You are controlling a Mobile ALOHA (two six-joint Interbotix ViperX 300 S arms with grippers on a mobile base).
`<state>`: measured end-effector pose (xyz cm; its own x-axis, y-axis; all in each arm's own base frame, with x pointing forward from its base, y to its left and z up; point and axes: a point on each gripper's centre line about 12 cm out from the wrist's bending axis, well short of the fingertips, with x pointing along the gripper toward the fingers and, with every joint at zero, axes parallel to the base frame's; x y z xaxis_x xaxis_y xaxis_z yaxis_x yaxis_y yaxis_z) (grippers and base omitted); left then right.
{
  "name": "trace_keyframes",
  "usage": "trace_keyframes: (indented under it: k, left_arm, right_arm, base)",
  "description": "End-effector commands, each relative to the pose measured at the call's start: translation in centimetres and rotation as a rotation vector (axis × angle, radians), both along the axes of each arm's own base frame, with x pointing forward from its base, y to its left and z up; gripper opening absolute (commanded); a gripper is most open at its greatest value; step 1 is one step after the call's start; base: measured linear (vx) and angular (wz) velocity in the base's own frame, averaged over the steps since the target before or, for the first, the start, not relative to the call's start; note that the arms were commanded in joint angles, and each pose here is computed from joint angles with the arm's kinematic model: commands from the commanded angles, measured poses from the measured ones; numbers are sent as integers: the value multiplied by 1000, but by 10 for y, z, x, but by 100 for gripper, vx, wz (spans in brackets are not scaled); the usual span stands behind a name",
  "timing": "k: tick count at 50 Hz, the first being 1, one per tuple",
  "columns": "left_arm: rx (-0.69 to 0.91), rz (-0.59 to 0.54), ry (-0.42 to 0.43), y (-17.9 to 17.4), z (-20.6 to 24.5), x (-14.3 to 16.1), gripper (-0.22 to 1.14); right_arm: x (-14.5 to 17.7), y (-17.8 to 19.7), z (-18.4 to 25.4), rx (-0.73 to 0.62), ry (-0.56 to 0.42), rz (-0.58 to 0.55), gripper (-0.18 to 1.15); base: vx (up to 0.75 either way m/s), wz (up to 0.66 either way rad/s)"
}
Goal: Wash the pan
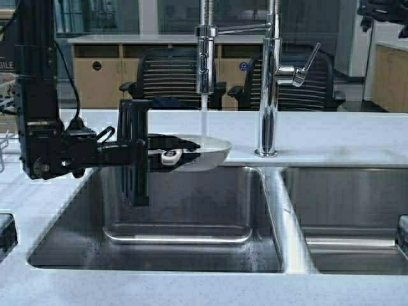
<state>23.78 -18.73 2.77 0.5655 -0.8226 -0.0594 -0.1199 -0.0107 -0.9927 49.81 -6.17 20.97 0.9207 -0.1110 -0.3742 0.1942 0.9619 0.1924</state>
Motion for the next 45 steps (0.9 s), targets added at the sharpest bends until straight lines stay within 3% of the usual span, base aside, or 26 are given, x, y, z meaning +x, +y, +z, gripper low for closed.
trace_keyframes:
  k: [1,5,11,13,21,34,45]
  left_arm:
    - [-26,-9,-51,-5,9,4,2]
    - [-30,-8,-51,-4,9,3,2]
    - [-30,-10,-52,-4,9,2,2]
    - [-30,-10,-52,-4,9,3,2]
    - [-31,-11,-53,-5,8,4,2]
    - [-36,-9,-54,-5,8,4,2]
    - [-37,-11,-61,-6,7,5,2]
  right_arm:
    - [1,3,-9,1,18,7,87]
    - [5,6,-22,14,46,10,61]
    - [13,24,-29,25,69,40,-1]
    - [18,30,-31,29,71,52,-9]
    - [38,68,-28,31,75,122,10]
    - [54,126,-18,23,92,225,5]
    - [53,148,-5,3,92,272,5]
  base:
    - [-1,-4]
    - [-1,-2]
    - [-1,-1]
    - [-1,-1]
    - [0,0]
    - [0,0]
    - [0,0]
